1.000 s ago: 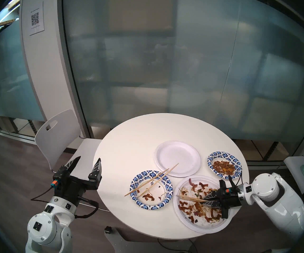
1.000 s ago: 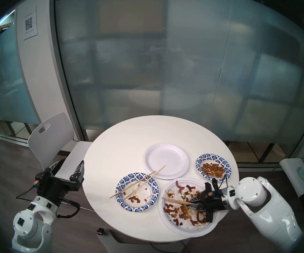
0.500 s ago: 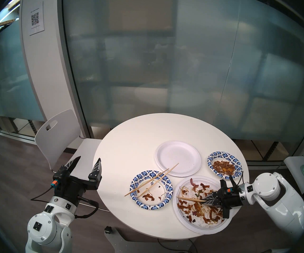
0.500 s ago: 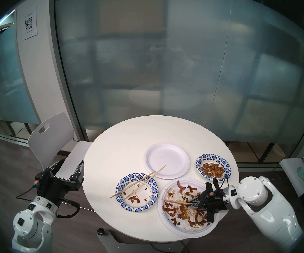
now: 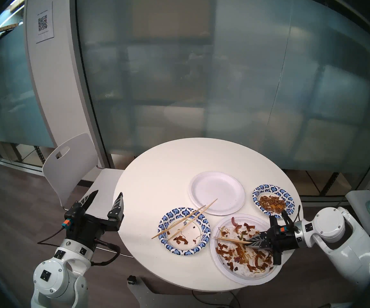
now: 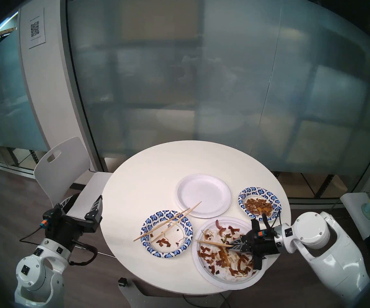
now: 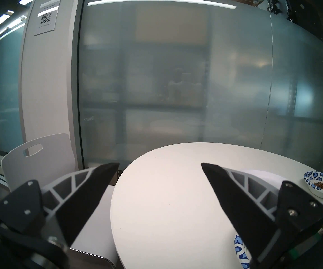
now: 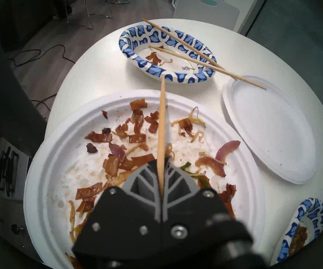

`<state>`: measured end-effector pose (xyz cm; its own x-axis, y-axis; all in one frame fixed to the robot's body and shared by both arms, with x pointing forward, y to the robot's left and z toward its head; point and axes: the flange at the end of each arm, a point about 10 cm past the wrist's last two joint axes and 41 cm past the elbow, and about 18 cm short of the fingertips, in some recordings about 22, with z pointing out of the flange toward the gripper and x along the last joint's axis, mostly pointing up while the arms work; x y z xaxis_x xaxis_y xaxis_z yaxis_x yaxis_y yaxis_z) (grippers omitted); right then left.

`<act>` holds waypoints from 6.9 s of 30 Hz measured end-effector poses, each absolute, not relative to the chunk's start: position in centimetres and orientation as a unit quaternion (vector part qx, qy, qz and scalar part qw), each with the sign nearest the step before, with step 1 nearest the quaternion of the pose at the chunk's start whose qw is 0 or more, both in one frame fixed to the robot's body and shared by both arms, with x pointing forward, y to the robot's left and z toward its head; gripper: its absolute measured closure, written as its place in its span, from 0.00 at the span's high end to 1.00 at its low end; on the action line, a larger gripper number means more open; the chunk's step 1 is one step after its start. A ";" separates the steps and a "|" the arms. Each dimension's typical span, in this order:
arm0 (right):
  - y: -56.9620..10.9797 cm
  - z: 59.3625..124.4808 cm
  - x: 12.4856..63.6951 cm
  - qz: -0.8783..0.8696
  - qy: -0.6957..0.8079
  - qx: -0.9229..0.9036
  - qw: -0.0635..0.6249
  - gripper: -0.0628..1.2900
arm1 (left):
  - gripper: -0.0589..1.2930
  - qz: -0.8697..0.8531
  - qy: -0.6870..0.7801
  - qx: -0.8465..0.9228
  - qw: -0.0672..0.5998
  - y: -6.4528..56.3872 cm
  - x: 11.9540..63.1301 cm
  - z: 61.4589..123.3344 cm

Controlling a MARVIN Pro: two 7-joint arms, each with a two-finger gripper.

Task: Stack the plates into one stack

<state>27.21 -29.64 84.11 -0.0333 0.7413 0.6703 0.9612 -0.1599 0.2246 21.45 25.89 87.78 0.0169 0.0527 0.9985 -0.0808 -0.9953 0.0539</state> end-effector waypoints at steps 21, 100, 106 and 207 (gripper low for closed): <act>-26.4 86.2 29.8 -0.379 -0.639 -0.651 0.156 0.03 | 0.94 0.701 -0.010 0.711 0.048 25.9 21.5 87.8; -14.5 87.1 38.1 -0.263 -0.830 -0.481 0.101 0.03 | 0.94 0.701 -0.010 0.712 0.048 25.9 21.4 87.7; -14.1 87.0 38.2 -0.261 -0.835 -0.476 0.097 0.03 | 0.94 0.701 -0.010 0.712 0.048 25.9 21.4 87.7; -5.8 86.9 36.1 -0.257 -0.878 -0.381 0.132 0.03 | 0.94 0.701 -0.010 0.712 0.048 25.9 21.4 87.7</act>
